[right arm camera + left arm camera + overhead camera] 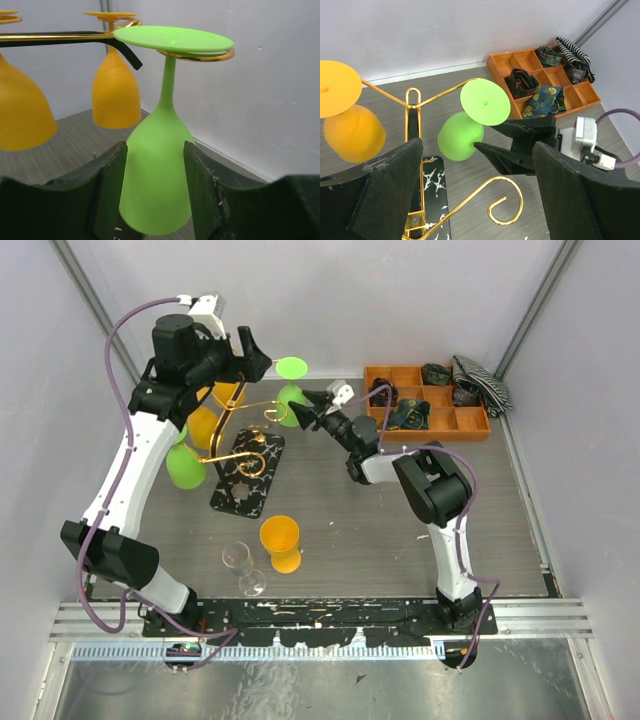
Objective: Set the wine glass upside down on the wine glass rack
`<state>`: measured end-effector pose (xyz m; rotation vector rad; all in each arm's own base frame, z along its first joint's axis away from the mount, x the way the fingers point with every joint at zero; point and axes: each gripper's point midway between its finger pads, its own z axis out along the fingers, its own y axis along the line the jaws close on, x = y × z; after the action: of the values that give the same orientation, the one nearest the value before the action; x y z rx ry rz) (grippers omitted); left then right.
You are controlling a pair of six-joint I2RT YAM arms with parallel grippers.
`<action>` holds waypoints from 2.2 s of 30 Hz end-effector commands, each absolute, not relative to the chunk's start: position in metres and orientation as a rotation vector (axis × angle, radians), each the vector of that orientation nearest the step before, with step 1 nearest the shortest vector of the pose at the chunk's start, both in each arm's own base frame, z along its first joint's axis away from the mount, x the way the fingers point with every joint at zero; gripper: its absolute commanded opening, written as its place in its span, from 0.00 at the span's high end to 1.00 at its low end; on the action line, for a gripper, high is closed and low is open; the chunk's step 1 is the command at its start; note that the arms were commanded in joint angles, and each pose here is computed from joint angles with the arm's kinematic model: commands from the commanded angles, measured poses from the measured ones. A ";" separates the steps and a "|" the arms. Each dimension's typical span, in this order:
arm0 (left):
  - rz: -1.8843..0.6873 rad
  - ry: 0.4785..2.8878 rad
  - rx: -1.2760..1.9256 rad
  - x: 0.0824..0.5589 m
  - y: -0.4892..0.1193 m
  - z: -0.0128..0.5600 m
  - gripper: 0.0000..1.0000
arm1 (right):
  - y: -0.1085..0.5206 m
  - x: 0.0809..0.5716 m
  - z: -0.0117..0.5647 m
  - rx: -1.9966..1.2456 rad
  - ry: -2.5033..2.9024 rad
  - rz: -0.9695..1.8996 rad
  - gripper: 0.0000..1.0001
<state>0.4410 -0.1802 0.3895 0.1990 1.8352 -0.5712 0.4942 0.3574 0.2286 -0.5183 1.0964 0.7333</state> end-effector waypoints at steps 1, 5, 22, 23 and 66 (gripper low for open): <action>-0.541 1.801 0.205 0.427 -0.169 0.413 0.03 | 0.327 0.473 0.302 -0.481 0.941 0.654 0.44; -0.504 1.839 0.244 0.423 -0.165 0.412 0.03 | 0.305 0.462 0.308 -0.483 0.975 0.598 0.42; -0.453 1.913 0.588 0.376 -0.195 0.391 0.02 | 0.246 0.428 0.314 -0.508 1.525 0.405 0.23; -0.446 1.947 0.628 0.365 -0.199 0.382 0.02 | 0.240 0.431 0.310 -0.487 1.580 0.374 0.22; -0.598 2.458 0.758 0.151 -0.289 0.232 0.11 | 0.116 0.423 0.281 -0.130 2.003 0.236 0.29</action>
<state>0.1524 -0.2715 0.2279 0.8310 2.4999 -0.4998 0.4316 0.1214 0.2606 -0.1173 2.0658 0.2557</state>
